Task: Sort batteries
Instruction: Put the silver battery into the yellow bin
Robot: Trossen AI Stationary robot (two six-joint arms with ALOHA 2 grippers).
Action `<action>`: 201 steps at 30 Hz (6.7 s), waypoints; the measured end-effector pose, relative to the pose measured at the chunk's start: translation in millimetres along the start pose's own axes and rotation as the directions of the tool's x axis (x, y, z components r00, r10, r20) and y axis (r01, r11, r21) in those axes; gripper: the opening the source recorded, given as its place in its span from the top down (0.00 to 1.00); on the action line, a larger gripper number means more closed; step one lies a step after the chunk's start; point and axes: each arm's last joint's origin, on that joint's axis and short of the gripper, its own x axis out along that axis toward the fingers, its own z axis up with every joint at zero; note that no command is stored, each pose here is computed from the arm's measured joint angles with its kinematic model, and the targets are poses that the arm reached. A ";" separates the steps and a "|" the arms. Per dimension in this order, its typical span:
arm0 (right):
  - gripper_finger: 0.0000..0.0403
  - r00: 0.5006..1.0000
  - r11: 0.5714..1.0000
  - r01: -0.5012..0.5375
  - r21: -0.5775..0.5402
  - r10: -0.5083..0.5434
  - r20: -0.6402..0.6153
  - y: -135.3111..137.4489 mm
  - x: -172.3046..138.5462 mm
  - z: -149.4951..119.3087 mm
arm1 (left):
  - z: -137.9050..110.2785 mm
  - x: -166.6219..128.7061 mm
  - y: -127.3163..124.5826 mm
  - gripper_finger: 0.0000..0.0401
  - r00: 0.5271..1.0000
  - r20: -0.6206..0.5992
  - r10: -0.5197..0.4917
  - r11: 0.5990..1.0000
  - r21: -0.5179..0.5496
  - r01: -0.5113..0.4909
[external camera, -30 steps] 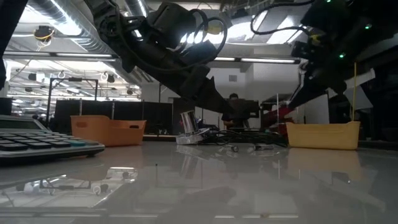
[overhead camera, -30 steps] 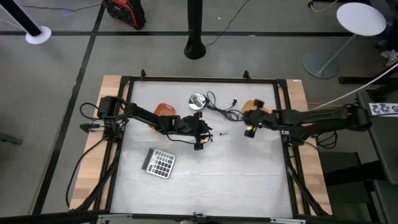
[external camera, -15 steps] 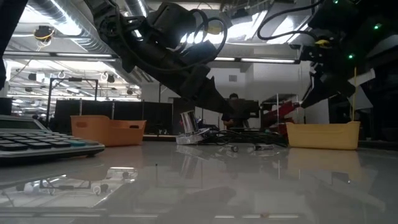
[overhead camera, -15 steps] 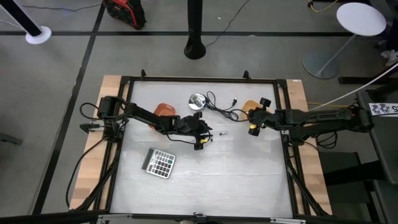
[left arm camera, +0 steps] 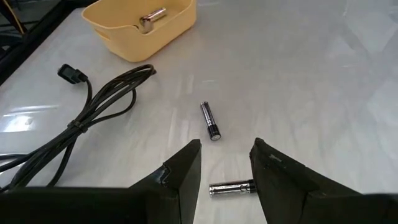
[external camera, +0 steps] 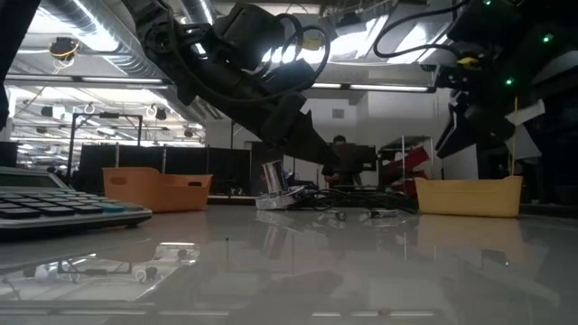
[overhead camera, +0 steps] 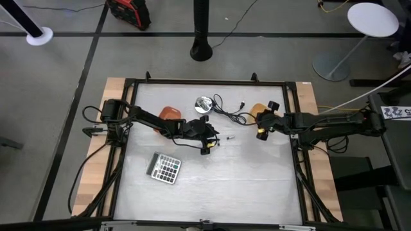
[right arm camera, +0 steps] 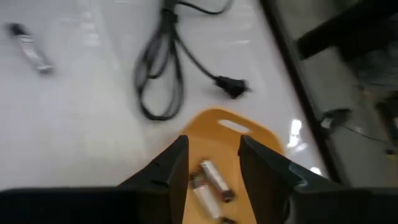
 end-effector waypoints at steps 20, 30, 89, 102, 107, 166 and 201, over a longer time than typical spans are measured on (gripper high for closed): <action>0.66 0.869 0.882 -0.472 -0.012 0.467 0.165 47.2 55.5 34.1 | 0.4 0.0 0.0 0.68 1.000 0.004 0.000 1.000 -0.001 0.000; 0.66 0.854 0.858 -0.508 -0.075 0.513 0.089 70.0 90.9 26.2 | 0.1 0.0 0.0 0.68 1.000 0.001 0.000 1.000 0.000 0.000; 1.00 0.893 0.907 -0.417 -0.062 0.397 -0.211 40.1 51.1 65.5 | -71.1 -226.4 -24.8 0.68 0.978 0.003 0.210 0.920 -0.338 -0.196; 0.95 0.916 0.912 -0.401 -0.091 0.400 -0.030 40.1 52.7 85.3 | -79.8 -228.2 -31.0 0.68 0.974 0.023 0.225 0.928 -0.311 -0.207; 0.87 0.923 0.912 -0.369 -0.181 0.382 0.040 41.2 56.5 92.6 | -80.2 -231.4 -35.4 0.68 0.970 0.044 0.238 0.932 -0.291 -0.215; 0.76 0.961 0.724 -0.268 0.635 0.248 0.123 37.5 174.0 141.9 | -78.4 -233.5 -38.8 0.68 0.966 0.077 0.248 0.887 -0.418 -0.195; 0.77 0.918 0.702 -0.356 0.616 0.387 0.089 44.4 177.7 138.2 | -78.9 -233.4 -38.6 0.68 0.964 0.073 0.255 0.887 -0.414 -0.204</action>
